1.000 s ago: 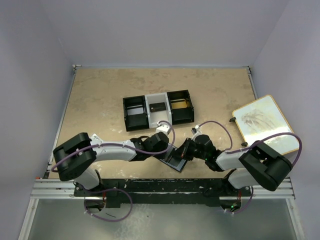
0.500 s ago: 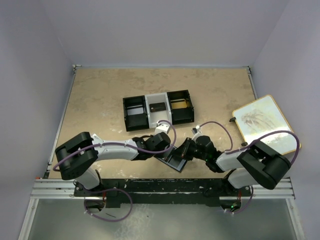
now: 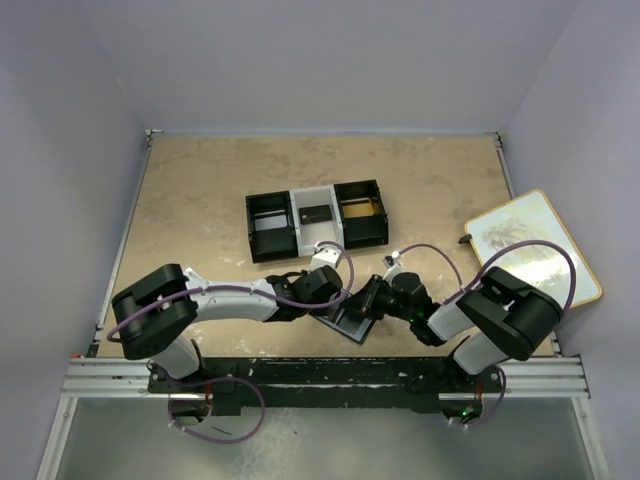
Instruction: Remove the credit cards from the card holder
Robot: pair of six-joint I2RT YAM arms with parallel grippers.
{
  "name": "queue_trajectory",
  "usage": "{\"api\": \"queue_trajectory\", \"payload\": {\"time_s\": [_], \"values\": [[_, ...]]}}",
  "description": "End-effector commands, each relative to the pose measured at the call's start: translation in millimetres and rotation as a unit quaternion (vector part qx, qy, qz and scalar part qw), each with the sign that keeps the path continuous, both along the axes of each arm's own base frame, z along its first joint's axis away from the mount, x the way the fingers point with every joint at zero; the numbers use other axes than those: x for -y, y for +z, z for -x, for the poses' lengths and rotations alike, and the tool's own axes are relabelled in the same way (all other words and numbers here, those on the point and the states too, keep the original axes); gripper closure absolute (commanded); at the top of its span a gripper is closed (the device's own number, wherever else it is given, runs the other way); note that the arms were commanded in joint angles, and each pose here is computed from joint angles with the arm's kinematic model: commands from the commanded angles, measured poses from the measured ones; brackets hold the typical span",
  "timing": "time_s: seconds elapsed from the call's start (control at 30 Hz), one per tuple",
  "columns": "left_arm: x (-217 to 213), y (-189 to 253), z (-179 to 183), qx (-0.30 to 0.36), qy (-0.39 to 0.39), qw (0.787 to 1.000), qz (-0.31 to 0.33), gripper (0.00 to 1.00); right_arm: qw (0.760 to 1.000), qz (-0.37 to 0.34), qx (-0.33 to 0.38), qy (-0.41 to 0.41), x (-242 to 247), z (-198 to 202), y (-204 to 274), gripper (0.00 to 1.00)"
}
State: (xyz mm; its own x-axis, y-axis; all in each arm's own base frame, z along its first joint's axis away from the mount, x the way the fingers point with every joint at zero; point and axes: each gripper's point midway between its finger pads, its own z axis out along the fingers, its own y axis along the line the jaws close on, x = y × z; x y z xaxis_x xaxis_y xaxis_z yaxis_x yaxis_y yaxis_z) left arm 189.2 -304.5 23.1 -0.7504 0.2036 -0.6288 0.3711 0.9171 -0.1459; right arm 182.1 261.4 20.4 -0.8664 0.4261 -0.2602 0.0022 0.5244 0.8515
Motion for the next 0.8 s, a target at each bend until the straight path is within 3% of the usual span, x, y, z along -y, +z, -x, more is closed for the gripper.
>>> {"api": "queue_trajectory", "payload": {"time_s": [0.0,0.1,0.77], "values": [[-2.5,-10.6,6.1,-0.014,-0.008,1.0,-0.018,0.88,0.999,-0.029,0.03,0.009,-10.2,-6.9,17.3,0.91],[-3.8,-9.9,5.1,-0.011,-0.005,1.0,-0.02,0.89,0.999,-0.031,0.033,0.006,-8.0,-5.8,18.2,1.0],[-8.6,-15.3,3.6,-0.009,0.008,1.0,-0.028,0.9,1.0,0.023,0.011,-0.011,20.1,12.2,20.8,0.99]]}}
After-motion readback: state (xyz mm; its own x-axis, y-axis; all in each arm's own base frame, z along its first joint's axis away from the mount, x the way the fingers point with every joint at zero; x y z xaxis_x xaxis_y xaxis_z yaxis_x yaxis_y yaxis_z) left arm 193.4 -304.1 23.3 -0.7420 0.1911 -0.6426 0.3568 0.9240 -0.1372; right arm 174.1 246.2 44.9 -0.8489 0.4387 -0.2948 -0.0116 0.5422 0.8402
